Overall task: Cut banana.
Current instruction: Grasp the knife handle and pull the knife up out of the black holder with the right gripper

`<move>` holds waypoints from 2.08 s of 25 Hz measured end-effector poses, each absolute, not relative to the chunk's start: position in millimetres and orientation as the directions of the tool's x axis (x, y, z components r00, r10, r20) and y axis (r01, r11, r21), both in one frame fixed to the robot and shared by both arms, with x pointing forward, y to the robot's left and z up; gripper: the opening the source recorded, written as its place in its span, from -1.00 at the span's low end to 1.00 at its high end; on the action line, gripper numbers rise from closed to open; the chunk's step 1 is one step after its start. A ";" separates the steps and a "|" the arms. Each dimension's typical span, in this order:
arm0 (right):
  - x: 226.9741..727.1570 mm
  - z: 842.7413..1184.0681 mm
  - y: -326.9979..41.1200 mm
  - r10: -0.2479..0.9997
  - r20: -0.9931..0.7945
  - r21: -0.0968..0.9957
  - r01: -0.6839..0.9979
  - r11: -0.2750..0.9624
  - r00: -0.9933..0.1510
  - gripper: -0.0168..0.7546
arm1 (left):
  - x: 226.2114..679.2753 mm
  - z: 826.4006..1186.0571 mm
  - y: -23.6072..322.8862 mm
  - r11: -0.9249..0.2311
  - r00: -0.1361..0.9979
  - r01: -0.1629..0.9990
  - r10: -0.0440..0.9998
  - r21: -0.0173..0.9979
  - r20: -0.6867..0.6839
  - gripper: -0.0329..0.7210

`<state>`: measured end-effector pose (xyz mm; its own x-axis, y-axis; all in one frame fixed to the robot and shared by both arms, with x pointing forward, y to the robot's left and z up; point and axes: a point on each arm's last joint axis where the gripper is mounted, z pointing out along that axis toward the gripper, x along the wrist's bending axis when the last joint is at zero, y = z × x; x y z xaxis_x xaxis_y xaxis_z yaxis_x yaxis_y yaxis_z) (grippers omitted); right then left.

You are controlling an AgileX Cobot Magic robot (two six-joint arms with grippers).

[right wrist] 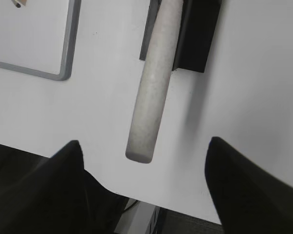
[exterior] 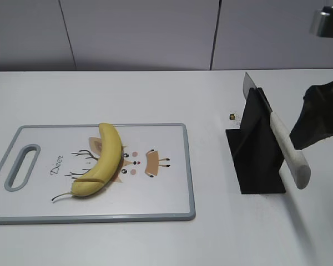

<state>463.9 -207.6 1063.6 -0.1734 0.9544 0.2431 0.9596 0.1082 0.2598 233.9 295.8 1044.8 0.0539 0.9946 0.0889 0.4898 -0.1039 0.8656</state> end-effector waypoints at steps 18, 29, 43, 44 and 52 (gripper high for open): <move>508.6 986.4 -192.1 0.970 0.223 0.068 0.994 0.086 -0.100 0.41 | 233.9 1044.8 295.8 -0.104 0.054 0.490 0.995 0.866 0.089 0.49; 509.5 982.3 -190.8 0.971 0.230 0.041 0.998 0.056 -0.064 -0.50 | 233.9 1044.8 295.8 -0.104 0.054 0.490 0.995 0.866 0.089 0.49; 491.4 1029.3 -196.0 0.958 0.284 0.173 0.985 -0.005 -0.045 -0.51 | 233.9 1044.8 295.8 -0.104 0.054 0.490 0.995 0.866 0.089 0.47; 490.2 1032.3 -196.5 0.957 0.285 0.185 0.983 -0.005 -0.048 -0.51 | 233.9 1044.8 295.8 -0.104 0.054 0.490 0.995 0.866 0.089 0.47; 474.6 1058.7 -205.1 0.962 0.266 0.275 0.961 -0.009 -0.067 -0.53 | 233.9 1044.8 295.8 -0.104 0.054 0.490 0.995 0.866 0.089 0.47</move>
